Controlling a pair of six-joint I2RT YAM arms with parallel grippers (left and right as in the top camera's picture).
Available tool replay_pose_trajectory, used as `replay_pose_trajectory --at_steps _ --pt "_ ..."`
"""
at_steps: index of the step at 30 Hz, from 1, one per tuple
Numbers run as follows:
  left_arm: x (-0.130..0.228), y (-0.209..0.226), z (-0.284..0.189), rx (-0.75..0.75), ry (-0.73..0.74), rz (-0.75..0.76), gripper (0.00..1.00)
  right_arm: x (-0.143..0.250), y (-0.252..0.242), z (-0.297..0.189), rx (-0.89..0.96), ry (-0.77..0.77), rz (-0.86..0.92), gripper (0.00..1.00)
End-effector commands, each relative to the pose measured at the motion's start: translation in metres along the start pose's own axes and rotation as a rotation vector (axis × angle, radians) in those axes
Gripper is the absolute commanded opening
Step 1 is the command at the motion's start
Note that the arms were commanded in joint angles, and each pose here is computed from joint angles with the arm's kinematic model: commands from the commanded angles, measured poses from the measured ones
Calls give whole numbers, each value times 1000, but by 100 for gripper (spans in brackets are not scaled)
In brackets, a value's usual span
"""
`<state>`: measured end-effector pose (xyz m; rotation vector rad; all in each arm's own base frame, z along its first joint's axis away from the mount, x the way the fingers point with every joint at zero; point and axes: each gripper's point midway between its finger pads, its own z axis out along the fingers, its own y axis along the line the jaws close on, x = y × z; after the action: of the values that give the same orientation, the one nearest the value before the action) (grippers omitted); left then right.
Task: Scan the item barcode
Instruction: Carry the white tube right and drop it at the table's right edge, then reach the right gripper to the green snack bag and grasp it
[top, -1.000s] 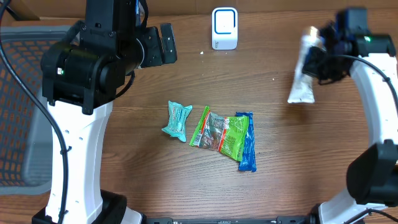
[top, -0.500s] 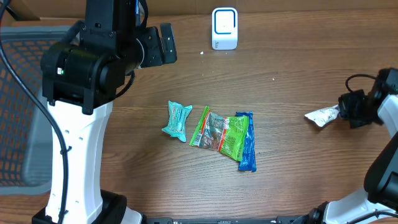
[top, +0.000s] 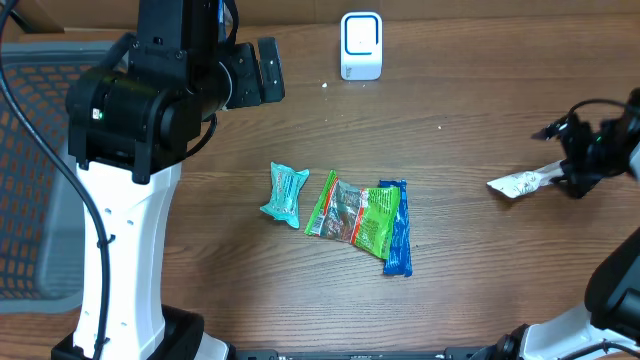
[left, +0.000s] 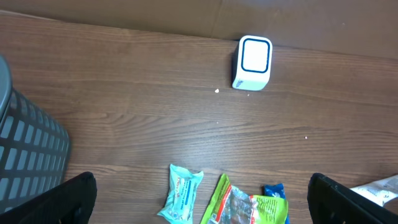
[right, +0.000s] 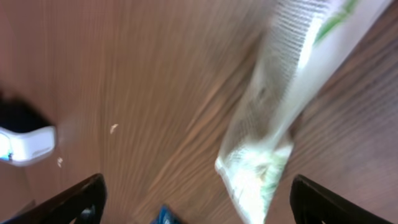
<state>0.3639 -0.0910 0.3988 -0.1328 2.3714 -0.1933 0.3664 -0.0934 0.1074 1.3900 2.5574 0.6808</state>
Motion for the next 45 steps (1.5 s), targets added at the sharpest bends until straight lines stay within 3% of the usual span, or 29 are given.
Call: replay_pose_trajectory --at_steps 1,14,17,23,26,32,39,45 --pt "-6 3 -11 -2 -36 13 100 20 41 -31 -56 0 -246 93" --pt "-6 3 -11 -2 -36 13 100 175 98 52 -61 262 -825 97" --pt "-6 3 -11 -2 -36 13 100 206 111 71 -76 280 -951 91" --pt "-6 3 -11 -2 -36 13 100 255 121 97 -75 312 -1106 89" --pt "-6 3 -11 -2 -36 13 100 268 120 107 -37 294 -1167 80" --pt "-6 3 -11 -2 -36 13 100 291 119 121 -22 281 -1442 80" --pt "-6 3 -11 -2 -36 13 100 312 115 137 -59 321 -1713 71" --pt "-6 3 -11 -2 -36 13 100 304 91 165 43 375 -1756 61"
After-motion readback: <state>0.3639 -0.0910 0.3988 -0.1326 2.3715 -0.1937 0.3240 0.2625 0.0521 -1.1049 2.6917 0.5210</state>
